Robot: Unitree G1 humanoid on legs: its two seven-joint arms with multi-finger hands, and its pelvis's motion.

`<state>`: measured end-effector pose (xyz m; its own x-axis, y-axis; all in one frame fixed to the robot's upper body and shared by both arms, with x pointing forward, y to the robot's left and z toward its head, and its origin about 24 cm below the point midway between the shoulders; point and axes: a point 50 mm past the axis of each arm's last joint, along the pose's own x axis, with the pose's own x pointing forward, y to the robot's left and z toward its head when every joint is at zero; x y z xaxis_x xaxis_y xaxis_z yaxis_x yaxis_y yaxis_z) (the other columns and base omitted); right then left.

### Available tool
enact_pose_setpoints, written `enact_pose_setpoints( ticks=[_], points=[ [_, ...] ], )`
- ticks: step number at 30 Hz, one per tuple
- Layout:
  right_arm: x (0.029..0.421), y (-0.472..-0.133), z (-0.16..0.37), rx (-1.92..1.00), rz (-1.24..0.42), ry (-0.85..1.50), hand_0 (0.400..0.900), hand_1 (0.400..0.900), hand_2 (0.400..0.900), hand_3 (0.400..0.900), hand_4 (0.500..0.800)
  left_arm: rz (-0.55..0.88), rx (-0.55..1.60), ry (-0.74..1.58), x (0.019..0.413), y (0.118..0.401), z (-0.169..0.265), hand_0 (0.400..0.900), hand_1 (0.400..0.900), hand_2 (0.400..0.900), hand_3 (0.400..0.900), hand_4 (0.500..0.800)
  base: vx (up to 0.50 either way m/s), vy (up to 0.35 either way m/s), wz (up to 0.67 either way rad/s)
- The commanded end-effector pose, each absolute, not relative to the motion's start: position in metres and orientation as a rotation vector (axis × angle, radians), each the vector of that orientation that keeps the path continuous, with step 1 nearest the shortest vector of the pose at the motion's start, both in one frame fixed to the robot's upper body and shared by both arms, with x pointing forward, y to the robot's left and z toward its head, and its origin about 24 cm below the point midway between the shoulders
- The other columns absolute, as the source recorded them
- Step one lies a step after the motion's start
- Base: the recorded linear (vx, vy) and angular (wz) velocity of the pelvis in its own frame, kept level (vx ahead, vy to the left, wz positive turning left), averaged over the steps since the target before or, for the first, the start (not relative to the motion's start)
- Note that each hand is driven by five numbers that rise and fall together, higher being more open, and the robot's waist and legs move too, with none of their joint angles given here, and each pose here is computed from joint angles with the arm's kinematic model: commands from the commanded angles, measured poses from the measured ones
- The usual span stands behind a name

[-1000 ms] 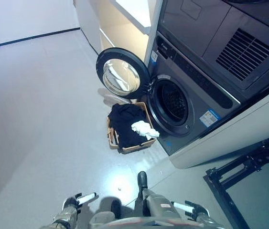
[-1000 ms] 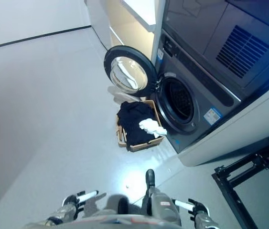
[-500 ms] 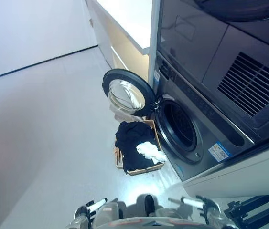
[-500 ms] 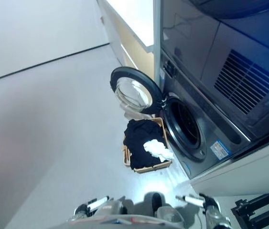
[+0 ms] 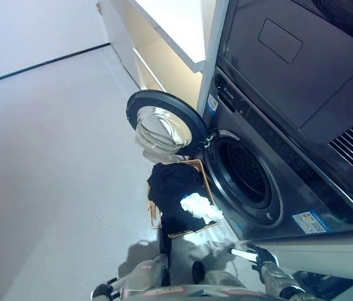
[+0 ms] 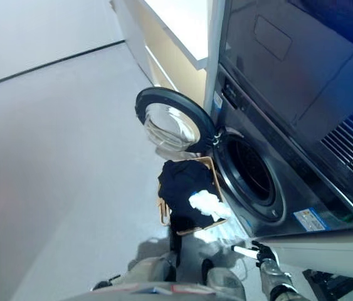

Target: Put the clothes in the basket into the washing machine.

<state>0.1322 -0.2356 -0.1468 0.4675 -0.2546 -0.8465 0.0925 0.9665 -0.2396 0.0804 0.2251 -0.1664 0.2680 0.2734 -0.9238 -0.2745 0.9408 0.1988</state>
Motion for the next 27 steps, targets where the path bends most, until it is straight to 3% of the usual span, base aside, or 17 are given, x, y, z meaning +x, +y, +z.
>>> enact_pose_setpoints(
  ticks=[1,6,12,17,22,23,27],
  points=[
    [0.161,-0.239,-0.130,-0.254,-0.161,0.921,0.900,0.900,0.900,0.900,0.800,0.392,0.098,1.168,0.100,0.250,-0.155,0.900,0.900,0.900,0.900,0.800,0.116,0.059,-0.03],
    [0.205,-0.230,-0.100,-0.417,-0.017,0.717,0.900,0.900,0.900,0.900,0.800,0.394,0.110,1.137,0.107,0.252,-0.152,0.900,0.900,0.900,0.900,0.800,0.063,-0.043,0.11],
    [0.238,-0.216,-0.084,-0.483,0.056,0.641,0.900,0.900,0.900,0.900,0.800,0.402,0.071,1.110,0.117,0.242,-0.152,0.900,0.900,0.900,0.900,0.800,-0.028,-0.105,0.31],
    [0.304,-0.223,-0.025,-0.722,-0.010,0.393,0.900,0.900,0.900,0.900,0.800,0.395,0.064,0.928,0.165,0.233,-0.134,0.900,0.900,0.900,0.900,0.800,-0.110,-0.092,0.25],
    [0.333,-0.233,0.009,-0.968,-0.083,0.286,0.900,0.900,0.900,0.900,0.800,0.415,0.057,0.774,0.206,0.227,-0.113,0.900,0.900,0.900,0.900,0.800,-0.114,-0.036,0.15],
    [0.346,-0.237,0.028,-1.056,-0.138,0.217,0.900,0.900,0.900,0.900,0.800,0.428,0.049,0.684,0.228,0.225,-0.098,0.900,0.900,0.900,0.900,0.800,-0.093,-0.017,0.11],
    [0.363,-0.245,0.063,-1.113,-0.235,0.117,0.900,0.900,0.900,0.900,0.800,0.454,0.010,0.555,0.257,0.227,-0.073,0.900,0.900,0.900,0.900,0.800,-0.119,-0.024,0.19]
  ],
)
